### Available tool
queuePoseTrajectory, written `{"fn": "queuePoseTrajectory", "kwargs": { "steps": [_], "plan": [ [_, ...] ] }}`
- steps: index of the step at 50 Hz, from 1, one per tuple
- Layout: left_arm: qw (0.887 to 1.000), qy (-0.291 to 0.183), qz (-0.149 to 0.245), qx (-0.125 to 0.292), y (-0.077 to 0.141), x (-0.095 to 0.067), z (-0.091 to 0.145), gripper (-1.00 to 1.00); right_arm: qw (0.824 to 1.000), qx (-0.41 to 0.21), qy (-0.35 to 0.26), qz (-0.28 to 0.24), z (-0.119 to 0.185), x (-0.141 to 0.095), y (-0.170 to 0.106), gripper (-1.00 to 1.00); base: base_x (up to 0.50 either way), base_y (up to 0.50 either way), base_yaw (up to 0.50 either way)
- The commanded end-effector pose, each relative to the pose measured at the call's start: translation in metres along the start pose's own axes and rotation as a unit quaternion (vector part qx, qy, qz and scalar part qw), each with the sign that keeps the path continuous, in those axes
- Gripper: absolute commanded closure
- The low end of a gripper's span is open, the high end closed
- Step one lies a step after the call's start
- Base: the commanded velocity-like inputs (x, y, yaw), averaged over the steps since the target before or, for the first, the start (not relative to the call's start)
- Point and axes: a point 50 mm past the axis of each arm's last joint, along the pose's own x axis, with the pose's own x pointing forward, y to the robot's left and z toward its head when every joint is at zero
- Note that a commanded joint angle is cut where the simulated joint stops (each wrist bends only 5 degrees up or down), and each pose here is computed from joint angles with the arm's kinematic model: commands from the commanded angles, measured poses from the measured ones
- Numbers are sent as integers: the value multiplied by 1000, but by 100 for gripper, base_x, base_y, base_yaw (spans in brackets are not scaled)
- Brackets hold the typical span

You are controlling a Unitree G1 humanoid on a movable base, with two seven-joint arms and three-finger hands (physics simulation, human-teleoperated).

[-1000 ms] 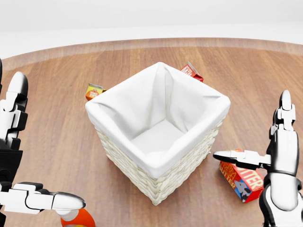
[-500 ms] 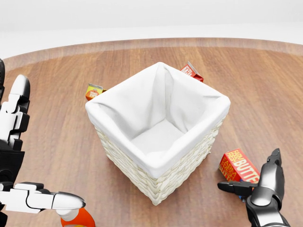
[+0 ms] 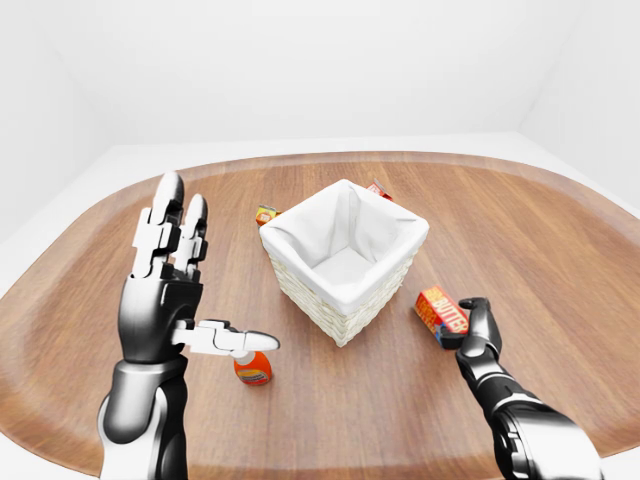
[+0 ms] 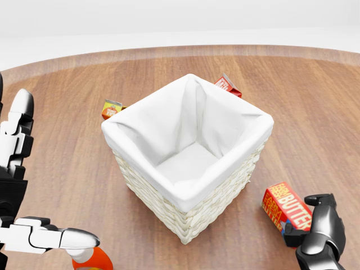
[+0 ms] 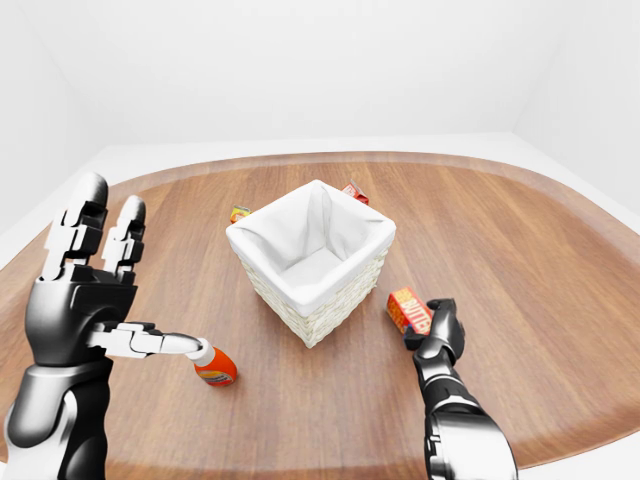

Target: Pick up the butter and put it in the basket.

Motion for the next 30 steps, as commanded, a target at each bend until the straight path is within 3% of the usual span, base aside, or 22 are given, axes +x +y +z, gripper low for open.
{"fn": "queuePoseTrajectory", "kwargs": {
  "steps": [1,13,17,20,24,30],
  "plan": [
    [1000,-5,3,-1,1,0,2,-100,999,-37,-2,-3,-8,-1,-2,100,0,0,0],
    [1000,-4,4,0,1,3,0,-100,998,-27,-15,-53,-7,13,-39,100,0,0,0],
    [1000,-3,4,0,1,4,-1,-100,994,11,-83,-72,16,17,-61,100,0,0,0],
    [1000,2,4,-1,1,4,-3,-100,987,31,-129,-89,38,4,-87,100,0,0,0],
    [1000,4,5,-2,2,4,-4,-100,961,51,-249,-107,79,-24,-114,100,0,0,0],
    [1000,13,7,-5,3,3,-8,-100,939,33,-321,-116,113,-40,-133,100,0,0,0]
  ]
}}
